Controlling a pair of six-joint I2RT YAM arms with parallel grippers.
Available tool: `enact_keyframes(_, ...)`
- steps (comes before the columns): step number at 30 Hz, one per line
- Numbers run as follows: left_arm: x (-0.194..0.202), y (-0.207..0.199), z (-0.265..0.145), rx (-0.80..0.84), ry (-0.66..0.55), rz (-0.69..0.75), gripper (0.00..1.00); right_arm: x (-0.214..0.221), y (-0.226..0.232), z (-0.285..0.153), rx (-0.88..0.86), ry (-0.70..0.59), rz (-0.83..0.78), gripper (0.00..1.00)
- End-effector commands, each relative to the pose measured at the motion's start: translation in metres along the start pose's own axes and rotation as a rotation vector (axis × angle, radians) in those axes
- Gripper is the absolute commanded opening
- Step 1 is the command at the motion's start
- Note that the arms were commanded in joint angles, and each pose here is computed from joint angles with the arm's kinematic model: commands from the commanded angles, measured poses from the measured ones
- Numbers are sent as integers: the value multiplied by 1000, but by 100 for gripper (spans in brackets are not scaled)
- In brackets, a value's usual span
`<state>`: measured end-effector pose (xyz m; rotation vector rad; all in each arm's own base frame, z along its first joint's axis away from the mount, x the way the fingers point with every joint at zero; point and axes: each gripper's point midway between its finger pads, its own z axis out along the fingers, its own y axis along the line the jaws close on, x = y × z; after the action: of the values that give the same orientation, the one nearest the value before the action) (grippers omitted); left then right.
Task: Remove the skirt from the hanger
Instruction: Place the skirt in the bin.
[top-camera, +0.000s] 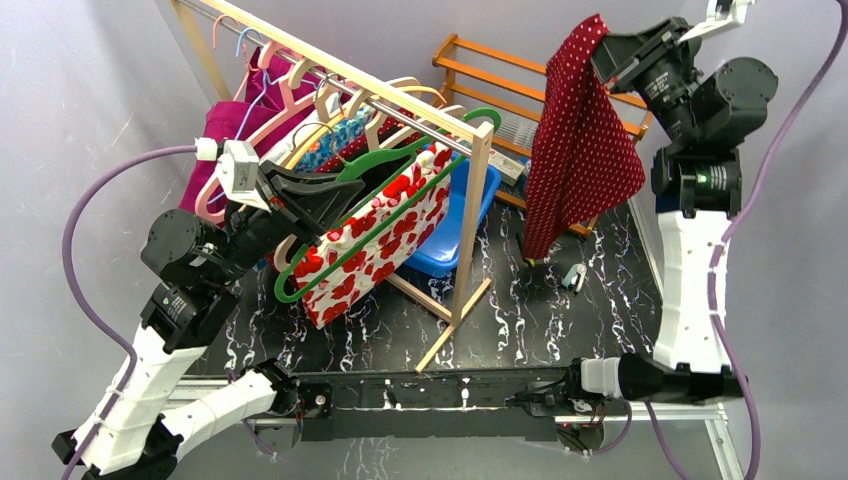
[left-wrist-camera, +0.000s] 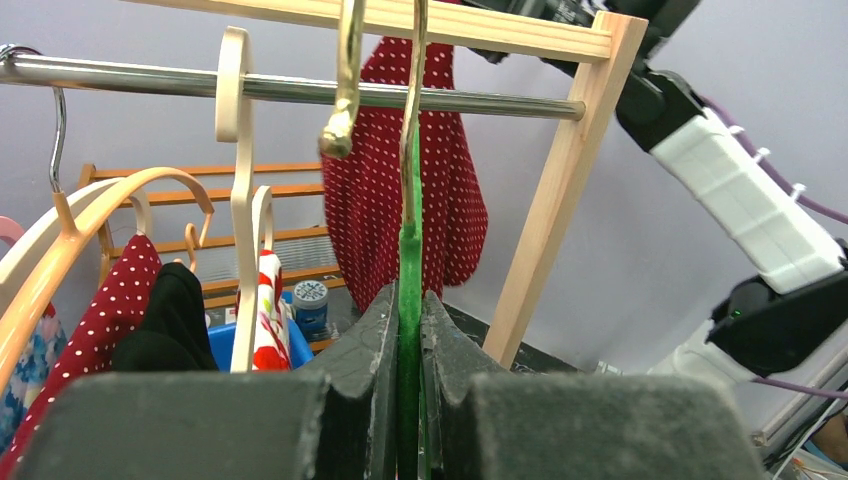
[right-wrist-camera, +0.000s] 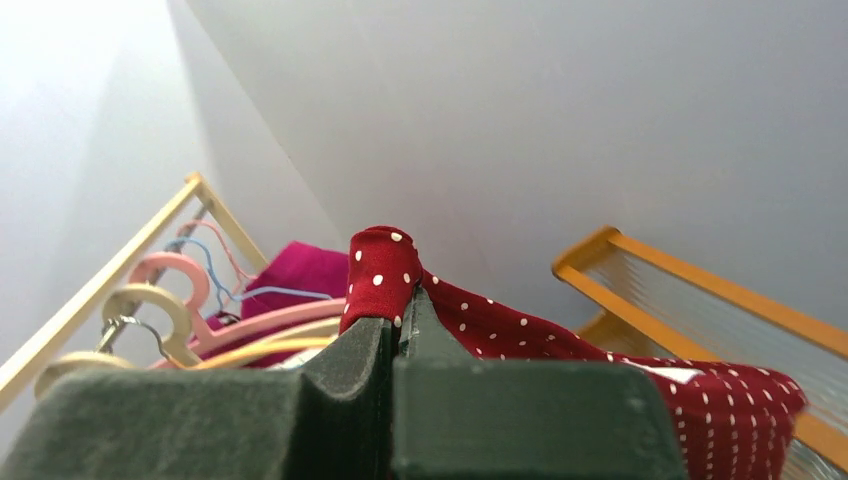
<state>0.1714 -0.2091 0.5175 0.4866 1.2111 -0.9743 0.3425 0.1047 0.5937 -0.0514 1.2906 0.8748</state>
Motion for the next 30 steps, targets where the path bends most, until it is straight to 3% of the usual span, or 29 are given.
enact_keyframes(1,-20,-10,-9,27,-53,12,0,-42,54,19,-225,-121,48,0)
enact_keyframes(8,-17,-9,-13,21,-55,-2,0,-36,106,66,-367,-157,67,0)
enact_keyframes(15,-20,-11,-15,22,-58,-16,0,-25,94,100,-366,-196,74,0)
enact_keyframes(22,-22,-10,-15,11,-56,-13,0,61,44,121,-257,-56,117,0)
enact_keyframes(30,-18,-9,-10,12,-36,-23,0,177,-4,116,-213,213,17,0)
